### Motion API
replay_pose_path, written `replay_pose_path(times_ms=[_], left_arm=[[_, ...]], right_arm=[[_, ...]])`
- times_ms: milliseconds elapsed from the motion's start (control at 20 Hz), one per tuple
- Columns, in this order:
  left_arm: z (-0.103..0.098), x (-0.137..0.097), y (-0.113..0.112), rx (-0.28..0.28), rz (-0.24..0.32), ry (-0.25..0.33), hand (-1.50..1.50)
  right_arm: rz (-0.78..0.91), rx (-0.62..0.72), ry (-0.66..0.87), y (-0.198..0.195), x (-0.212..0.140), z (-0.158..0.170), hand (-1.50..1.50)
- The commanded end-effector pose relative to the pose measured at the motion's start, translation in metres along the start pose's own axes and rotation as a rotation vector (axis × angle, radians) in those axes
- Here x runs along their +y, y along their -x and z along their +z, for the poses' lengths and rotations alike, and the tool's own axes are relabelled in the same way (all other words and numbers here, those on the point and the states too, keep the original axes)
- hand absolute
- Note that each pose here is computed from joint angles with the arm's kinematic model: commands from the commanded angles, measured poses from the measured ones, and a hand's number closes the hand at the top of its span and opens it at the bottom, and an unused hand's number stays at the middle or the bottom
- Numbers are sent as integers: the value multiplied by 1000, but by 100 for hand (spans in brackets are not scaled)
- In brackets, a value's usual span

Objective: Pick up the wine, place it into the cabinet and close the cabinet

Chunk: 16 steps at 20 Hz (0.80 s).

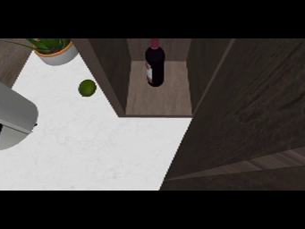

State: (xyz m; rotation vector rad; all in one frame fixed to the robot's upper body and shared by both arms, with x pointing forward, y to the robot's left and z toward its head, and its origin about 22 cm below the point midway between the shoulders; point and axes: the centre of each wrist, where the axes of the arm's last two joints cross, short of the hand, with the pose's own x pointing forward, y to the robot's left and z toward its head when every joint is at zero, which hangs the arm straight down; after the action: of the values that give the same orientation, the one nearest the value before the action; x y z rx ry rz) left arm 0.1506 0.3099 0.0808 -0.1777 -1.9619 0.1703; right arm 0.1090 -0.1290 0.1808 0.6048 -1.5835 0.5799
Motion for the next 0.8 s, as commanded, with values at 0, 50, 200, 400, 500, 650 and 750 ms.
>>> replay_pose_path(times_ms=[0,50,200,400,500,650,750], left_arm=[[0,10,-9,7,12,20,-150],[-4,17,-9,9,6,1,-150],[3,21,-4,34,3,30,-150],[-4,19,-15,26,34,20,-150],[-18,23,-22,11,45,40,-150],[-15,10,-24,24,54,47,-150],[-18,14,-18,22,80,54,-150]], right_arm=[[-22,-82,-115,-6,41,-7,150],[-32,-90,-101,-7,44,-4,150],[-1,-107,-79,-5,51,-18,150],[55,-129,-52,-1,59,-28,150],[78,-148,-41,-7,52,-39,150],[88,-161,7,-11,52,-45,150],[103,-149,-4,-9,57,-54,150]])
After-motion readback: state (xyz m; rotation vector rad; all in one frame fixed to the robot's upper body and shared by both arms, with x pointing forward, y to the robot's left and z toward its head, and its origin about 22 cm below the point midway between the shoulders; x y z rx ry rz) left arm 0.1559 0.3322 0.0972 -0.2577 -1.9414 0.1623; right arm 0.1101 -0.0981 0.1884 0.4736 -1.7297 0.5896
